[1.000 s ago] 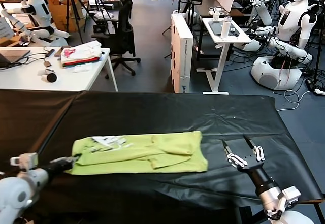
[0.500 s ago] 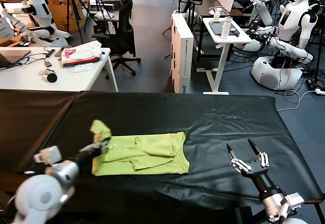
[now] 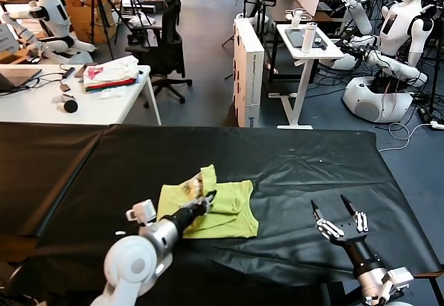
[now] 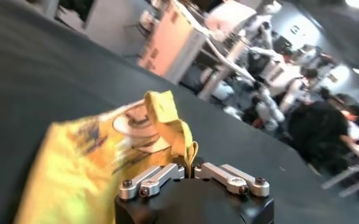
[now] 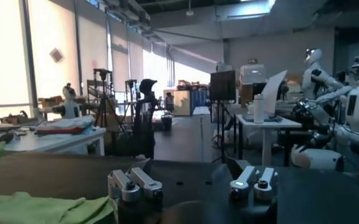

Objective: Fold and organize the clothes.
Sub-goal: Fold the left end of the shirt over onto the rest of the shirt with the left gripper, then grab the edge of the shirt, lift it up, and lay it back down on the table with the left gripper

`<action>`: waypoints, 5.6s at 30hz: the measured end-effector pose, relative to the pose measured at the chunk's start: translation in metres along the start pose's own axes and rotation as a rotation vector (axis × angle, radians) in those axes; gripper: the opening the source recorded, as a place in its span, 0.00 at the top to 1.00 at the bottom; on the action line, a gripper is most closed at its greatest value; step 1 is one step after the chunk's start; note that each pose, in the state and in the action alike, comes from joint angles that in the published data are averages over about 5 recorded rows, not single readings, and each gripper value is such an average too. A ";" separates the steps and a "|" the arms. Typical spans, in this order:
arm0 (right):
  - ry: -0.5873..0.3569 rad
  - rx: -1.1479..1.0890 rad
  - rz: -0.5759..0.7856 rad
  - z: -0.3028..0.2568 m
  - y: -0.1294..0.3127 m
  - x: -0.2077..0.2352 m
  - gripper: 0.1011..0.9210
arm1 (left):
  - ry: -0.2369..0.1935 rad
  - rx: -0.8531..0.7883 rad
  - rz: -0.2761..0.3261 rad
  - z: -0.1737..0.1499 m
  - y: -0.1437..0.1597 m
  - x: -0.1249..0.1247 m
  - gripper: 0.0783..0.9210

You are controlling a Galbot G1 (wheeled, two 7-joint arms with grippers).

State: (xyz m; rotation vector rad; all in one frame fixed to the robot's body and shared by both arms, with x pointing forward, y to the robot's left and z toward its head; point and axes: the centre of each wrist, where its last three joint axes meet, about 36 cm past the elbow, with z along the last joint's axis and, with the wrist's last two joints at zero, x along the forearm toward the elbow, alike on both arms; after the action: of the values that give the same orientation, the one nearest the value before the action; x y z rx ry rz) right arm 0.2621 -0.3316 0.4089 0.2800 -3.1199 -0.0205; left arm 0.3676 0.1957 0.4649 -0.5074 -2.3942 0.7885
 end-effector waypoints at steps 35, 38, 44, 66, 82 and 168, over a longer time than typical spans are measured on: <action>0.039 0.012 -0.023 0.012 0.005 -0.010 0.02 | 0.108 0.047 0.031 0.053 -0.021 -0.062 0.69; 0.044 0.021 -0.033 0.014 0.005 -0.012 0.02 | 0.117 0.049 0.039 0.060 -0.028 -0.061 0.45; 0.055 0.051 -0.080 0.018 0.005 -0.021 0.02 | 0.119 0.067 0.063 0.068 -0.042 -0.056 0.07; 0.067 0.587 -0.682 0.016 0.023 -0.071 0.02 | -0.098 -0.120 -0.106 0.010 -0.005 0.027 0.02; 0.063 0.703 -0.777 0.035 0.038 -0.084 0.21 | -0.088 -0.139 -0.148 0.012 0.003 0.030 0.02; 0.070 -0.112 -0.121 -0.045 0.026 -0.027 0.02 | -0.384 -0.067 -0.307 0.108 0.069 -0.003 0.24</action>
State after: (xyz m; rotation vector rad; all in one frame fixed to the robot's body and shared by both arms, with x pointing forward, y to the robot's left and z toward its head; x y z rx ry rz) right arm 0.2844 -0.3014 0.4536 0.4561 -3.0144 -0.1823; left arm 0.3157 0.2008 0.3475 -0.0043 -2.7664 0.7182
